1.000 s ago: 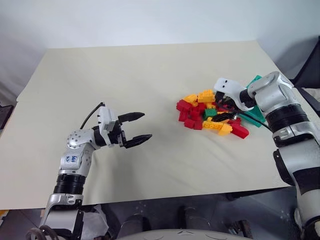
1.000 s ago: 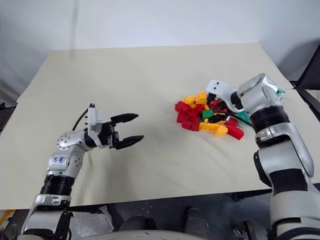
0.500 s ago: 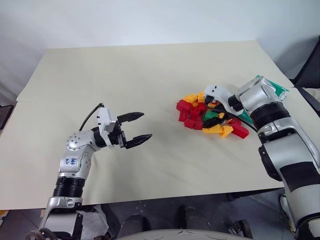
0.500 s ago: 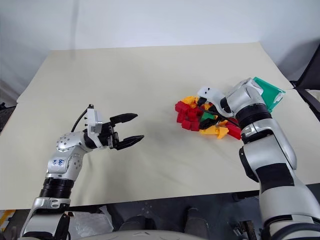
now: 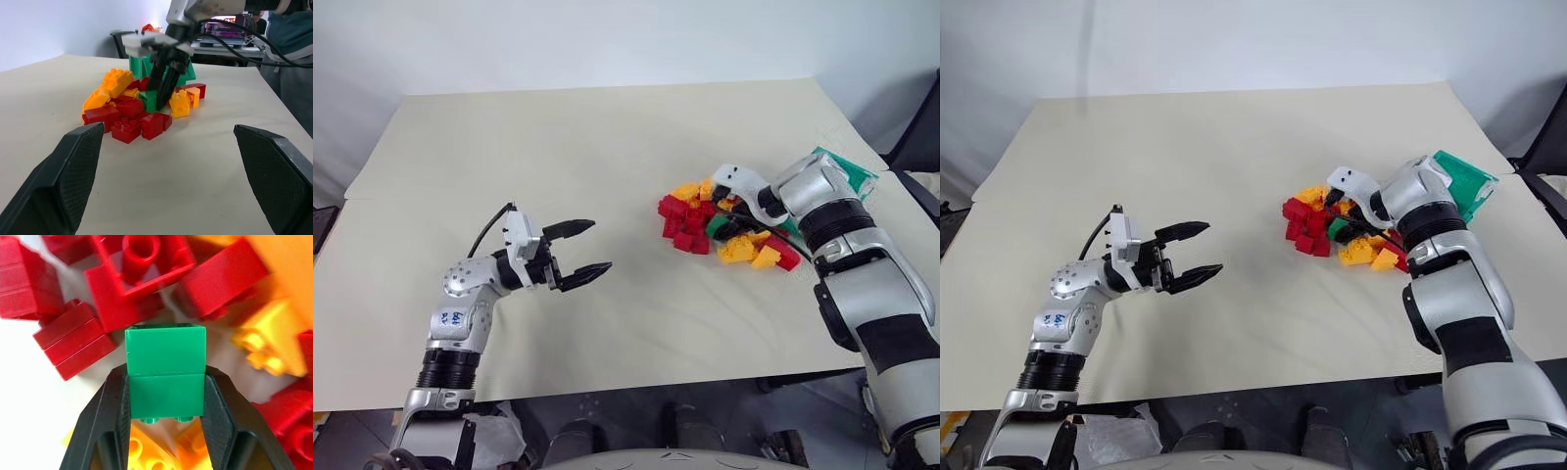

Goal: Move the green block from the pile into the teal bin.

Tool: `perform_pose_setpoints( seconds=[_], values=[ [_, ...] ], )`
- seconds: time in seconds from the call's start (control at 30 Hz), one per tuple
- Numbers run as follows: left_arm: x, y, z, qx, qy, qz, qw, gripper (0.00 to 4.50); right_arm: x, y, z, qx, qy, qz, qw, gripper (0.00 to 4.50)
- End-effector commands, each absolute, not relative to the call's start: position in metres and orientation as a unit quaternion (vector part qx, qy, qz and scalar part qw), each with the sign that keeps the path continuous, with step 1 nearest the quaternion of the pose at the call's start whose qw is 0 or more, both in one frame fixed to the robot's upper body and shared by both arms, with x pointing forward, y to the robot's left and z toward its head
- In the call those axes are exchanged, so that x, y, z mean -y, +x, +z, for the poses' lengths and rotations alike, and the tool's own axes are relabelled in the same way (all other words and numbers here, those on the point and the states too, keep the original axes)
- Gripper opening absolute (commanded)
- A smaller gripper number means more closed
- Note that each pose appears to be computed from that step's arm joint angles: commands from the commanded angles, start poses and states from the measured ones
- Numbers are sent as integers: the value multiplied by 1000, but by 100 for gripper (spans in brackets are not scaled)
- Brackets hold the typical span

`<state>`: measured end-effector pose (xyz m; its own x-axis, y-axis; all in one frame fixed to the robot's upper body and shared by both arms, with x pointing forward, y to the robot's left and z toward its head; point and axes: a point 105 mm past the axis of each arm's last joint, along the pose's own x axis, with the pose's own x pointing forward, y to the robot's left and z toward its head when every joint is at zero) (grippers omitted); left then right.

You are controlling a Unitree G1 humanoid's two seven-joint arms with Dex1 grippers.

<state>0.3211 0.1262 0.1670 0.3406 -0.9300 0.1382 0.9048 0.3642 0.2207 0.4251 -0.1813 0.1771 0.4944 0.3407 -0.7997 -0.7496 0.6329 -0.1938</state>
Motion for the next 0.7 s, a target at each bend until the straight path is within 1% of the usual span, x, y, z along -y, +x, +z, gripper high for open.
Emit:
perform_pose_setpoints(
  seconds=[0.03, 0.1, 0.13, 0.23, 0.3, 0.4, 0.47, 0.57, 0.6, 0.7],
  values=[
    [-123, 318, 176, 140, 57, -568, 809, 450, 183, 426, 212, -325, -254, 330, 849, 150],
    [-122, 318, 177, 140, 58, -571, 807, 450, 187, 424, 222, -308, -246, 321, 861, 150],
    [-121, 319, 178, 143, 61, -574, 804, 450, 193, 421, 234, -290, -231, 311, 875, 150],
    [-116, 321, 185, 153, 67, -585, 793, 450, 220, 412, 266, -234, -204, 256, 915, 150],
    [-113, 321, 189, 161, 75, -589, 788, 450, 233, 407, 277, -209, -187, 223, 934, 150],
    [-102, 328, 203, 175, 86, -599, 777, 450, 270, 395, 295, -168, -178, 133, 960, 150],
    [-97, 332, 210, 179, 89, -605, 771, 450, 286, 391, 297, -159, -175, 91, 967, 150],
    [-84, 339, 221, 185, 96, -615, 761, 450, 309, 390, 285, -166, -196, 41, 966, 150],
    [-81, 342, 222, 185, 98, -615, 760, 450, 313, 391, 280, -171, -201, 33, 964, 150],
    [-66, 355, 235, 198, 112, -606, 762, 450, 320, 405, 259, -178, -203, 19, 963, 150]
  ],
)
